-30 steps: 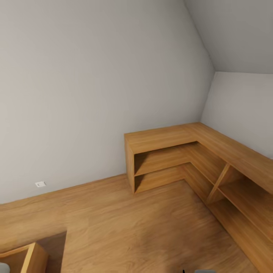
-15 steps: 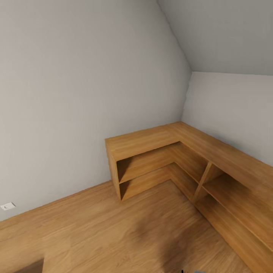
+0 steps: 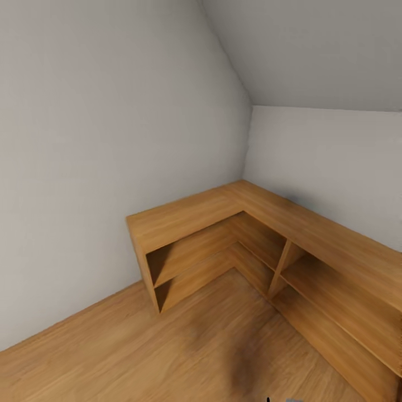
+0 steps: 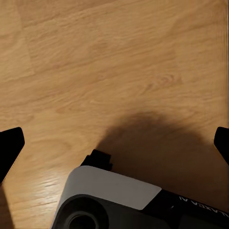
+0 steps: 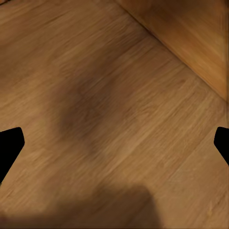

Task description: In the bedroom, organize the workspace by keeping the computer under the desk, ensuring the monitor is on the desk, placing the keyboard on the desk next to the monitor, placing the mouse on the desk next to the keyboard, moving the folder from the swivel chair onto the desk next to the mouse, stacking the notebook on top of the folder with the pen on top of the notebook, and positioning the swivel chair next to the desk.

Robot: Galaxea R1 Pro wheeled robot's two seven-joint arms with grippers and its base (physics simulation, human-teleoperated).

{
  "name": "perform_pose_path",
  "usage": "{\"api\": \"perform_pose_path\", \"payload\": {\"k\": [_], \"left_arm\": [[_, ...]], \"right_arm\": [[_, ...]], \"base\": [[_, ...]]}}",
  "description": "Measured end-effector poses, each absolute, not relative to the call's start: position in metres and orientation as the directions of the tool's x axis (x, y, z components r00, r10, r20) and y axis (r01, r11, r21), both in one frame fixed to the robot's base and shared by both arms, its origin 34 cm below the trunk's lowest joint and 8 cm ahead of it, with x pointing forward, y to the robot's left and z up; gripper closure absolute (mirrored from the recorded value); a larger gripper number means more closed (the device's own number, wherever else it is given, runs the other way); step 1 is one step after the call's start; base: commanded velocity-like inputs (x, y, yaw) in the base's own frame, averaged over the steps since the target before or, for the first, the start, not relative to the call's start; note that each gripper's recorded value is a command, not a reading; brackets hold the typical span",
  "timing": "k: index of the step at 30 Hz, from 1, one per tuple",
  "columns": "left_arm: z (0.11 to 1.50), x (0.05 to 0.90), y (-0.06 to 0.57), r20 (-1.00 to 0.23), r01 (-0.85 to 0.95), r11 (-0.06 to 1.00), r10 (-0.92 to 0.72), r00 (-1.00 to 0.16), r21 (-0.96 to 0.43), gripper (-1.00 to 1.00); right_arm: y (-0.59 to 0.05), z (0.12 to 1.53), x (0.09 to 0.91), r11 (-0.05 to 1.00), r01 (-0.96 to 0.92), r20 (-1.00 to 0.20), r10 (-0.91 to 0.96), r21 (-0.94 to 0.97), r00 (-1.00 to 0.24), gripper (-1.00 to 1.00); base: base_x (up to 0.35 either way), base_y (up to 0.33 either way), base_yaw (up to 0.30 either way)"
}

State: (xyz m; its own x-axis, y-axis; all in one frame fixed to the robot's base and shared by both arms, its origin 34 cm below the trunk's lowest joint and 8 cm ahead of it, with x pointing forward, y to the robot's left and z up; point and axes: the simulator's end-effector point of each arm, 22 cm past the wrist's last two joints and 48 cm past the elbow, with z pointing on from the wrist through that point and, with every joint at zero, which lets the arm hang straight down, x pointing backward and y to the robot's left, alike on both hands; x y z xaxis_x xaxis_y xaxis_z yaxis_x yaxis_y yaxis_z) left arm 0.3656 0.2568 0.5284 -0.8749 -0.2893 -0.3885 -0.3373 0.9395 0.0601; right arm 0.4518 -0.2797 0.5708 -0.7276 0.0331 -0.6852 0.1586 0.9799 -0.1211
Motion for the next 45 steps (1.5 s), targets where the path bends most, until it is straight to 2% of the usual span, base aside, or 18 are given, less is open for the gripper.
{"api": "perform_pose_path", "payload": {"k": [11,28,45], "left_arm": [[0.5289,0.3661,0.2568,-0.389,-0.337,0.94,-0.289,-0.875,0.06,-1.0],[0.5303,0.3689,0.2566,-0.395,-0.337,0.94,-0.289,-0.872,0.056,-1.0],[0.5319,0.3715,0.2566,-0.401,-0.337,0.94,-0.289,-0.869,0.054,-1.0]], "right_arm": [[-0.2795,0.5718,0.4529,0.98,0.157,-0.688,0.032,-0.121,-0.725,-1.0],[-0.2785,0.5734,0.455,0.98,0.159,-0.691,0.033,-0.119,-0.722,-1.0],[-0.2754,0.5751,0.4564,0.98,0.161,-0.693,0.036,-0.117,-0.72,-1.0]], "base": [[0.317,0.03,-0.28],[0.046,0.001,-0.28],[0.256,0.07,-0.28]]}}
